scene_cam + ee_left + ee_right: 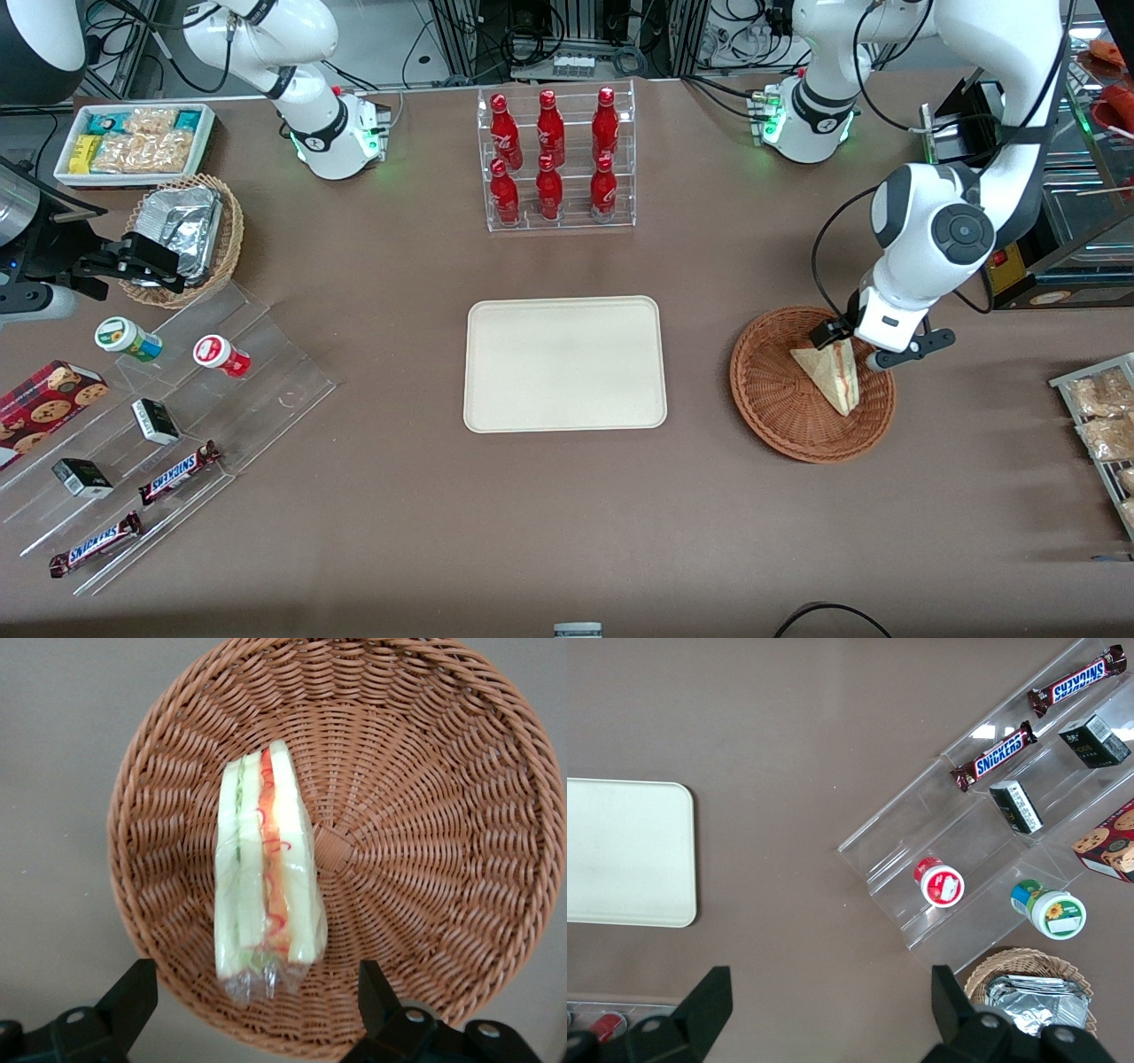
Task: Place sandwich from basket to tray
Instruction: 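Close the left gripper on the wrapped sandwich's edge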
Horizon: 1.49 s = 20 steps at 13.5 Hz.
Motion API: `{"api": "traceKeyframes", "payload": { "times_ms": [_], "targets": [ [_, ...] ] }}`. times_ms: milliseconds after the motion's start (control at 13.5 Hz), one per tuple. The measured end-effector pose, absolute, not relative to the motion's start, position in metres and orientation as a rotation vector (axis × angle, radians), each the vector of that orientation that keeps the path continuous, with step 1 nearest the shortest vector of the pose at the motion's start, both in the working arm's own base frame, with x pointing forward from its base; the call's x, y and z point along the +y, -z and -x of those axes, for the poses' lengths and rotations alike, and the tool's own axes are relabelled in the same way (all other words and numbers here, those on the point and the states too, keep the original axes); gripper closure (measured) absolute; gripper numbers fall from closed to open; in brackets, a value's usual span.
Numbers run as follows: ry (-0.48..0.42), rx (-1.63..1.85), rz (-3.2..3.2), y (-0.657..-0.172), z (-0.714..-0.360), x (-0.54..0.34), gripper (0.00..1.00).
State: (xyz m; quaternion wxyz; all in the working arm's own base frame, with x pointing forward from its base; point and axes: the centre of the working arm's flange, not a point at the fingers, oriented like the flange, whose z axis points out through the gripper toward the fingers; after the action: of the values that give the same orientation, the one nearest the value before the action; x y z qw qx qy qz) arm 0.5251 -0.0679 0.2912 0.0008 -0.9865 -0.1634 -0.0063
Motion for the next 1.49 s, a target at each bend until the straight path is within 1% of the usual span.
{"api": "traceKeyframes", "payload": {
  "times_ms": [149, 223, 520, 669, 743, 818, 1115, 1189, 1264, 1486],
  "targets": [
    [0.041, -0.522, 3.103, -0.28, -0.528, -0.066, 0.01],
    [0.042, -0.529, 3.102, -0.276, -0.528, -0.064, 0.06],
    [0.028, -0.577, 3.09, -0.271, -0.527, -0.052, 0.56],
    [0.027, -0.603, 3.085, -0.27, -0.528, -0.043, 0.75],
    [0.029, -0.605, 3.085, -0.271, -0.528, -0.042, 0.83],
    [0.033, -0.604, 3.085, -0.273, -0.528, -0.043, 0.85],
    [0.021, -0.589, 3.082, -0.295, -0.527, -0.047, 0.85],
    [0.009, -0.581, 3.08, -0.304, -0.528, -0.049, 0.87],
    [-0.013, -0.569, 3.077, -0.315, -0.531, -0.053, 0.89],
    [-0.098, -0.518, 3.065, -0.364, -0.546, -0.072, 0.89]
  ]
}}
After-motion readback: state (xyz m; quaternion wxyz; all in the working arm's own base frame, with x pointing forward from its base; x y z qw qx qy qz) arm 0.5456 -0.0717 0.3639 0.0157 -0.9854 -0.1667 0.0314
